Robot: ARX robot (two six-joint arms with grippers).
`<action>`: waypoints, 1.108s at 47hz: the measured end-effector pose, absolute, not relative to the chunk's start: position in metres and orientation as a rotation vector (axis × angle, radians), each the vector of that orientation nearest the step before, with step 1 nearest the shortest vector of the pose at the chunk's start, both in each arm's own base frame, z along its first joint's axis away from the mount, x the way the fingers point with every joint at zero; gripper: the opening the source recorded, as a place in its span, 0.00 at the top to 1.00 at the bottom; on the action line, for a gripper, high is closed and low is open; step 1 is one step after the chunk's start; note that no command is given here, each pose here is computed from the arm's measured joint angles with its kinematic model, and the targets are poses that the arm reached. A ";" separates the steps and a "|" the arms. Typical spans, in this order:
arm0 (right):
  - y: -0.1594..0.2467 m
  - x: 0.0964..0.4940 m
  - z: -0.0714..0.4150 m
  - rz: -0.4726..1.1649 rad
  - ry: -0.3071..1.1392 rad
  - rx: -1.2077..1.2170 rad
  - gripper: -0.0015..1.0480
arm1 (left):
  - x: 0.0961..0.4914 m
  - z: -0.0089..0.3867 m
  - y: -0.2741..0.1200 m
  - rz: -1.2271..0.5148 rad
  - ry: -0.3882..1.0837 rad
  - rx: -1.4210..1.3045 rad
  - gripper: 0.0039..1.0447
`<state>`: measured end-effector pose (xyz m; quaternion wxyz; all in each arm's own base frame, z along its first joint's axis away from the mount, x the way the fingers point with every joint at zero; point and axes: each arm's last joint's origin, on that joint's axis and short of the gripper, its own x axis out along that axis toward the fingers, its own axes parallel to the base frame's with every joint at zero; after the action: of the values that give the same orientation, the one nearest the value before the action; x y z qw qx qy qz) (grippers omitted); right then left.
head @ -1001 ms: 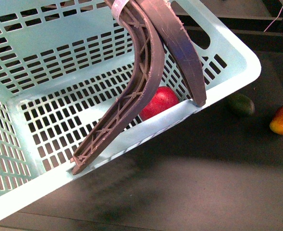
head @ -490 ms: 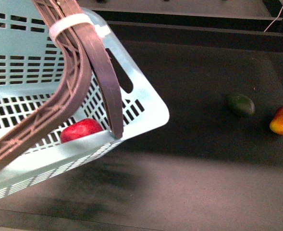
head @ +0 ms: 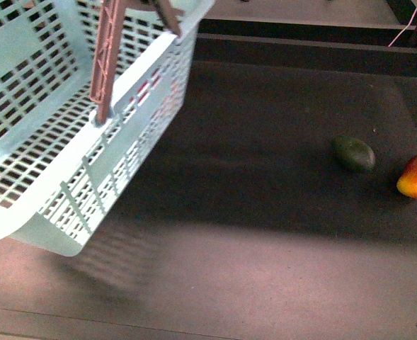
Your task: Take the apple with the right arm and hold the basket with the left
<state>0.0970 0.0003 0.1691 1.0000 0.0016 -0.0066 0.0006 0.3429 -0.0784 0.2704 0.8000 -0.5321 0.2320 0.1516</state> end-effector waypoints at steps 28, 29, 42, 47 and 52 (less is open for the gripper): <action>0.000 0.097 0.169 0.001 -0.013 0.003 0.08 | 0.414 0.227 -0.065 0.453 0.416 -1.311 0.80; 0.000 0.097 0.169 0.001 -0.013 0.003 0.08 | 0.416 0.225 -0.066 0.450 0.419 -1.319 0.80; 0.000 0.097 0.169 0.001 -0.013 0.003 0.08 | 0.436 0.203 -0.067 0.463 0.404 -1.337 0.80; 0.000 0.097 0.169 0.001 -0.013 0.003 0.08 | 0.439 0.195 -0.064 0.486 0.403 -1.342 0.80; 0.000 0.097 0.169 0.001 -0.013 0.003 0.08 | 0.442 0.189 -0.060 0.505 0.396 -1.357 0.80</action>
<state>0.0970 0.0003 0.1691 1.0000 0.0016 -0.0066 0.0006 0.4416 -0.0599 0.1888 0.7314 -0.6164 0.1800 0.2296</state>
